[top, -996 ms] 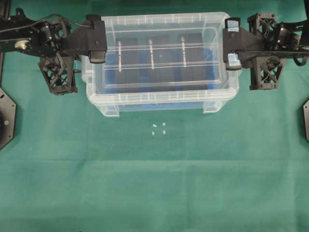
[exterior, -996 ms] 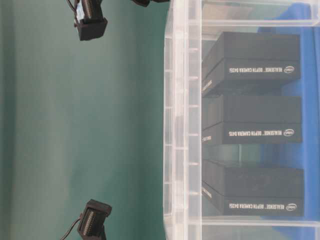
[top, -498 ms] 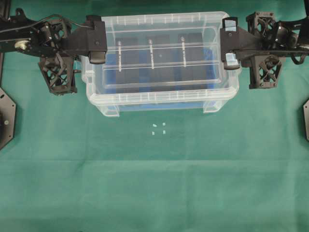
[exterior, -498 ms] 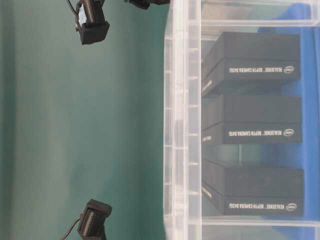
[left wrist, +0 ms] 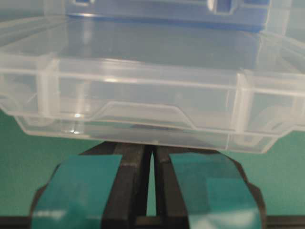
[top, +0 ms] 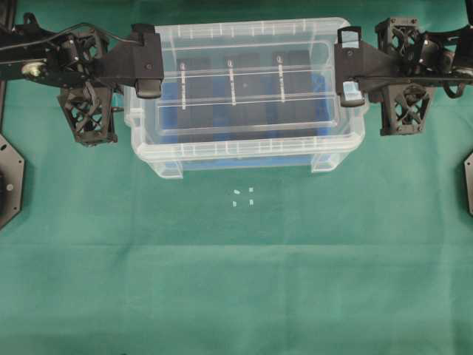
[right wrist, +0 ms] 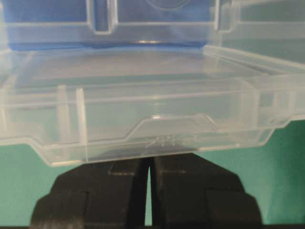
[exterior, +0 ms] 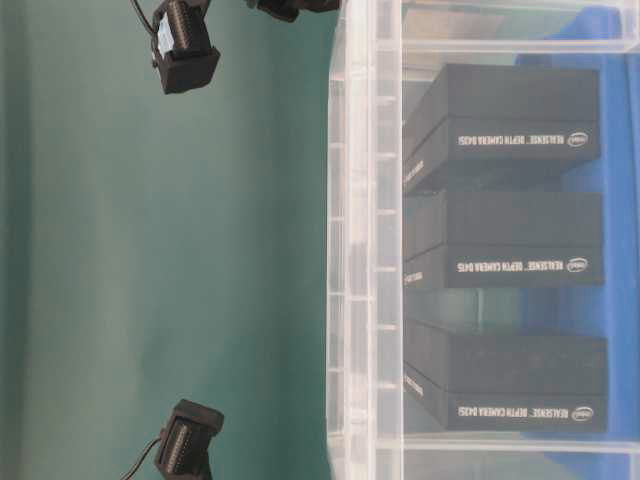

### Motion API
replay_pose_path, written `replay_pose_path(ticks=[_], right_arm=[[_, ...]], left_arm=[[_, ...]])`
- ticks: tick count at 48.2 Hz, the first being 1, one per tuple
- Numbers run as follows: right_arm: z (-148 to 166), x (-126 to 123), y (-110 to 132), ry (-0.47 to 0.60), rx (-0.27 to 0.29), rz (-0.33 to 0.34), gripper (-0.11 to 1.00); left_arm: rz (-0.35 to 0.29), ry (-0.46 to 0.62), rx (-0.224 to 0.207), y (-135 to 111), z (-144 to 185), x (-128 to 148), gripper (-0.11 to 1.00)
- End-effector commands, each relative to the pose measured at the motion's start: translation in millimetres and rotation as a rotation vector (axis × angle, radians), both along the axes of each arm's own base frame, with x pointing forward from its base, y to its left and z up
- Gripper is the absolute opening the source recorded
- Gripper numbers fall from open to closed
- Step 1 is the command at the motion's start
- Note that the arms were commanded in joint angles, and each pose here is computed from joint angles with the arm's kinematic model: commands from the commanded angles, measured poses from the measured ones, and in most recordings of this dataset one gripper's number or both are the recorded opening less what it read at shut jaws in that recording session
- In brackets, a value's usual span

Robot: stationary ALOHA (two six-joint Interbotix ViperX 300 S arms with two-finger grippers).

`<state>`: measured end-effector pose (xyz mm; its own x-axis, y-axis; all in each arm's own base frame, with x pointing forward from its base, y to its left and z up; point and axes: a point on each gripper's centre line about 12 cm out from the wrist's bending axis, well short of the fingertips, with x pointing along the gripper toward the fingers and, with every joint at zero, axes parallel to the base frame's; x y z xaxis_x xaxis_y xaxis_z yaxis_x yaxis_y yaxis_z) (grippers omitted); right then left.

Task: Clamp the lid of the box with both arms, then lift and open it.
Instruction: 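Close both grippers to clamp the clear lid's short edges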

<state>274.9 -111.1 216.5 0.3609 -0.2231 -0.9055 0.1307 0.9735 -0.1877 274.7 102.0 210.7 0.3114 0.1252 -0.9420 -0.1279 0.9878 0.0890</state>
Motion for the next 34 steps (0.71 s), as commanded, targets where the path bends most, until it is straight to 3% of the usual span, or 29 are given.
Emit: replay_pose_path(ticks=[1,34], right_arm=[[26,18,3,-0.088,-0.023,0.021,0.00],[41,13,7,-0.109,-0.023,0.013,0.00]], left_arm=[[-0.011,-0.082,0.022,-2,20,11,0.01],[-0.008,-0.089,0.024,-1,40,15,0.01]])
